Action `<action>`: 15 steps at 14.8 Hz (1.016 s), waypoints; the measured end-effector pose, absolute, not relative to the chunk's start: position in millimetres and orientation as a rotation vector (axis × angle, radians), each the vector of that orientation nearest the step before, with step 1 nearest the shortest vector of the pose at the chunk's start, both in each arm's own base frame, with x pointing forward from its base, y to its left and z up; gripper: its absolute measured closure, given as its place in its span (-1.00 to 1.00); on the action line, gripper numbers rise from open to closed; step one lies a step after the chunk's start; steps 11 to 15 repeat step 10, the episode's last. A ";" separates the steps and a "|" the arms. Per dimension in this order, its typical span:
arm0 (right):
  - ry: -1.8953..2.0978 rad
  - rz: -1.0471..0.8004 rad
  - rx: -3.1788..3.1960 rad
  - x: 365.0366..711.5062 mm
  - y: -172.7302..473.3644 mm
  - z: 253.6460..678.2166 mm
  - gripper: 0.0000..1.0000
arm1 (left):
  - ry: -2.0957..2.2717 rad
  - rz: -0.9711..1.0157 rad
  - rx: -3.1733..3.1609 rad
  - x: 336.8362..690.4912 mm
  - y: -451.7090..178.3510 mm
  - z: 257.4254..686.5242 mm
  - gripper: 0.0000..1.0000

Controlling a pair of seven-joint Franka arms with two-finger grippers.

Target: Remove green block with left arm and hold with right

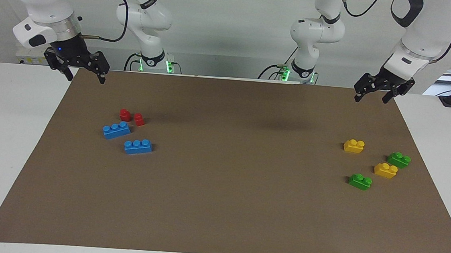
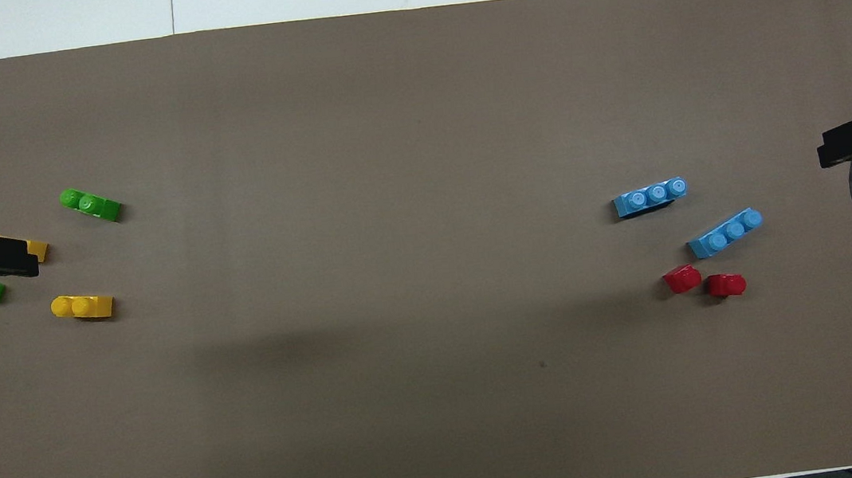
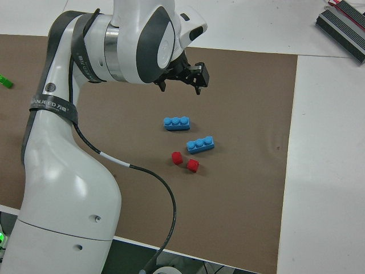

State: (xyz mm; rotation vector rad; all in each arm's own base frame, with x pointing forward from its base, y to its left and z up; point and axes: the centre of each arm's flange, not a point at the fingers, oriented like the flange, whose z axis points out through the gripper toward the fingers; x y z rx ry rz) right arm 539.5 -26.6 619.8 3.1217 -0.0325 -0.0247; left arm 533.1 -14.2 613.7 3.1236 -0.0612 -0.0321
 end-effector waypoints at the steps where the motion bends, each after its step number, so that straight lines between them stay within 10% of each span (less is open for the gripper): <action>1: -0.037 -0.036 3.134 538.7 -25.2 619.1 -1.00 | -0.061 -0.032 3.124 533.1 -14.2 613.7 -1.00; 15: -0.083 -0.039 3.149 538.5 -23.3 618.9 -1.00 | -0.061 -0.034 3.124 532.8 -14.2 613.9 -1.00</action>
